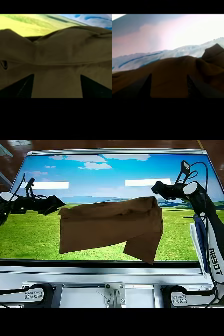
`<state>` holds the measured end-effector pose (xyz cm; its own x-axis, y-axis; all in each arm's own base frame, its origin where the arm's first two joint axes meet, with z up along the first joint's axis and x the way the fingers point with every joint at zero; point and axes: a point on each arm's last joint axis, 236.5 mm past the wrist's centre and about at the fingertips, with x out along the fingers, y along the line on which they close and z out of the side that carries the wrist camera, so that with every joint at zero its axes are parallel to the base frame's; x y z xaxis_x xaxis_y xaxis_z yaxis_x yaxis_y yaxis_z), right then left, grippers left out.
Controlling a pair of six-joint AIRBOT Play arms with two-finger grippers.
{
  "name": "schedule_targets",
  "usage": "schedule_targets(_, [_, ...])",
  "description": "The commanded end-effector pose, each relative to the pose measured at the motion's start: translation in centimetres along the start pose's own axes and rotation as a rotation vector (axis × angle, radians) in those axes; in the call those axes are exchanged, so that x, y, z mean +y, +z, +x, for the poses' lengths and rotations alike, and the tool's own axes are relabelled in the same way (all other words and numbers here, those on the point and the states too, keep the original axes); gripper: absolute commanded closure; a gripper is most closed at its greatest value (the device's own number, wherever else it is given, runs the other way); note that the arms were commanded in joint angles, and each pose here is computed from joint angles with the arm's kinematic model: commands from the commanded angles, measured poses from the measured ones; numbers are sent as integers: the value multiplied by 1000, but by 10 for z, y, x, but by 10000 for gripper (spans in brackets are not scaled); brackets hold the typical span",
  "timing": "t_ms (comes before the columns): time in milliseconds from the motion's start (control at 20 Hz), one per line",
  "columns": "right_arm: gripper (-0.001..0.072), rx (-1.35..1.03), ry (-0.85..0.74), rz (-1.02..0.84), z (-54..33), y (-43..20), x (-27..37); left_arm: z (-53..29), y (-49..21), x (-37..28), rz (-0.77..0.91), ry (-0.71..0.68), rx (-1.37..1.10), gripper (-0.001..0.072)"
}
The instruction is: Fold the shirts.
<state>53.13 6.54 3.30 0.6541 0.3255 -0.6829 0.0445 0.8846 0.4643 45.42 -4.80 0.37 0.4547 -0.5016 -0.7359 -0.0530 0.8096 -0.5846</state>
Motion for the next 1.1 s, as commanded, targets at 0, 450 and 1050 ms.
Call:
schedule_targets(0, [140, 215, -64, -79, -23, -37, -30, -17, -39, 33, -114, 54, 193, 2])
schedule_targets(450, [199, 763, -170, 265, -158, -148, -145, -59, -212, 101, -347, 172, 512, 0])
schedule_targets(1050, [198, 608, -218, 232, -138, -121, -164, 4, -225, 88, -390, 126, 455, 2])
